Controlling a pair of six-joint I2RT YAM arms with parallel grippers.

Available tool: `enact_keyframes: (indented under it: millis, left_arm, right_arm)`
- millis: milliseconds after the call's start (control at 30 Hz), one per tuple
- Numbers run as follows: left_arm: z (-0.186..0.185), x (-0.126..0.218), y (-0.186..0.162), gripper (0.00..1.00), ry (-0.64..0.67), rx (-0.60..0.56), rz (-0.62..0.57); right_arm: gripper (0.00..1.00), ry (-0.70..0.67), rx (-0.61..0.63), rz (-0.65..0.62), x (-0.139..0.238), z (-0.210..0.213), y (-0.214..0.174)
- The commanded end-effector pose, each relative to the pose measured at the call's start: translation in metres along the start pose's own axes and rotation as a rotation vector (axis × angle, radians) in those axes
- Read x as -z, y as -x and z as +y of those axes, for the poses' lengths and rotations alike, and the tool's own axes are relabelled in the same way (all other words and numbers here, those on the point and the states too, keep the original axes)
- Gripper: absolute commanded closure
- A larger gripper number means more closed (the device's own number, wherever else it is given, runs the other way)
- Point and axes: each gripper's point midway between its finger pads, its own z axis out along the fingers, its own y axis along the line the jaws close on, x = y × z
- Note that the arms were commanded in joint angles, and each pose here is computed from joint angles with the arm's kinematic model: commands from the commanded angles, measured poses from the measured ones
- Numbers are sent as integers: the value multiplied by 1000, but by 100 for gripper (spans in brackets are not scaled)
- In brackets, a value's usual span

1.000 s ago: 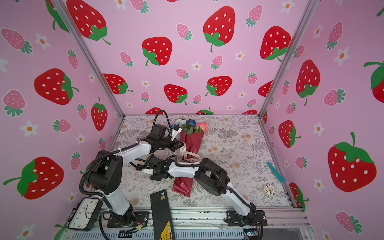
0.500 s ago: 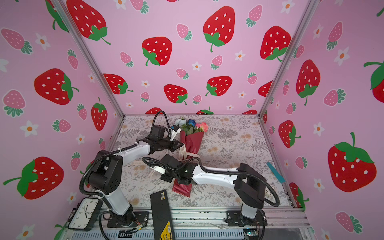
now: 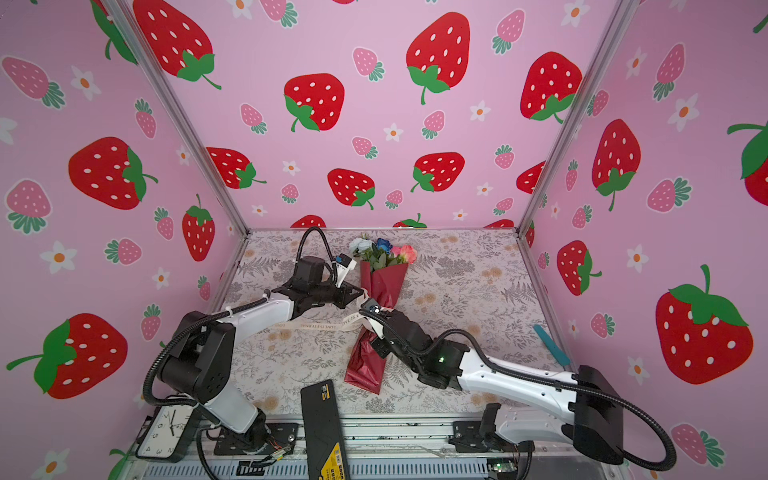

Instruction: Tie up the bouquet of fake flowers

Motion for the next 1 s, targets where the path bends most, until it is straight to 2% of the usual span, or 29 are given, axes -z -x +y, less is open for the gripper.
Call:
enact_keyframes:
  millis: [0, 267, 433, 767, 967]
  left_arm:
    - [-16, 1, 10, 100, 2, -40, -34]
    - [-51, -5, 14, 100, 16, -85, -69]
    - [-59, -12, 16, 100, 36, -78, -86]
    - [-23, 12, 1, 100, 271, 71, -211]
    - [-6, 21, -14, 100, 355, 139, -248]
  right_arm:
    - [100, -151, -157, -41, 16, -40, 0]
    - [100, -345, -350, -22, 47, -99, -34]
    - [100, -421, -413, 13, 57, -120, -61]
    - [100, -538, -483, 176, 54, -139, -124]
    - [100, -626, -542, 264, 52, -160, -153]
